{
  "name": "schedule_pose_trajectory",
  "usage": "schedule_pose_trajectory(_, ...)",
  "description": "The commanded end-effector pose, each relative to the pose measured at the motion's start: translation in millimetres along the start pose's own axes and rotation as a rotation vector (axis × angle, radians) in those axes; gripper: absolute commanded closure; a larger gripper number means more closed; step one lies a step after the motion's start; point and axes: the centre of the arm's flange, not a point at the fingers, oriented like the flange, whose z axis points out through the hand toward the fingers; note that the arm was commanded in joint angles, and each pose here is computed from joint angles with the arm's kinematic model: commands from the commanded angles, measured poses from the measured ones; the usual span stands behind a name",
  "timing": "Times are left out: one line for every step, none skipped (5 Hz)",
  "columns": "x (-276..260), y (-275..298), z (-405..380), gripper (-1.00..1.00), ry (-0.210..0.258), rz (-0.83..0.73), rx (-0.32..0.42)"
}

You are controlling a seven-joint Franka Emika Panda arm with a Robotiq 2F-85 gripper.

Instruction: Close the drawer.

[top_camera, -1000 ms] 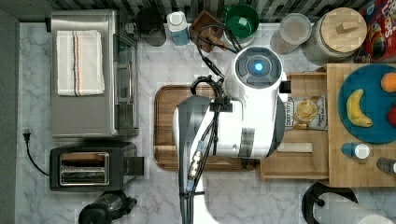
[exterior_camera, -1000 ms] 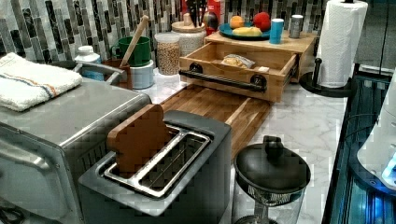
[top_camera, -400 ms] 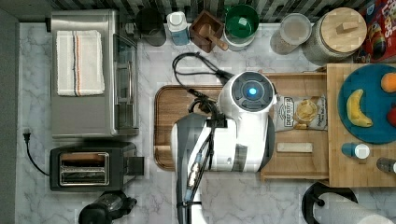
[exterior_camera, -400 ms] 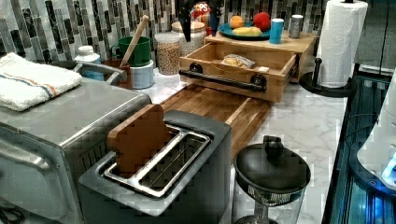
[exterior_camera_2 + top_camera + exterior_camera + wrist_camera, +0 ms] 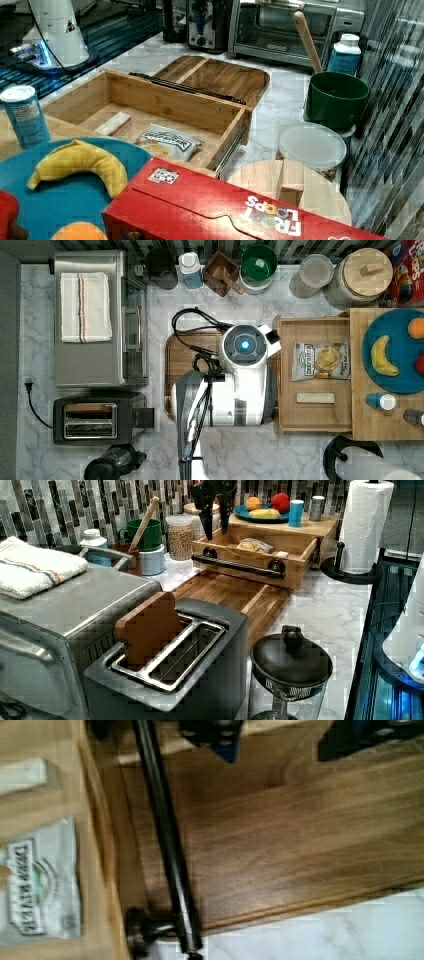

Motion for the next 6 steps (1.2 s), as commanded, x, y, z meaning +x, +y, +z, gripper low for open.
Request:
schedule_pose_trajectory(-11.3, -13.2, 83.8, 1.0, -0.021, -0.24, 0.073)
schedule_pose_trajectory(-10.5, -13.8, 105.9, 1.0, -0.03, -0.214, 0.043)
schedule_pose_trajectory(-3.1, -3.2, 115.8, 1.0, -0.038, -0.234, 0.045)
schedule_pose_trajectory(0.5, 9.6, 107.5, 1.0, -0.03, -0.26, -0.003)
schedule_pose_trajectory(10.1, 39.3, 106.0, 1.0, -0.014, -0.311, -0.031)
schedule_pose_trajectory(26.6, 76.3, 104.8, 1.0, 0.007, -0.361, -0.037)
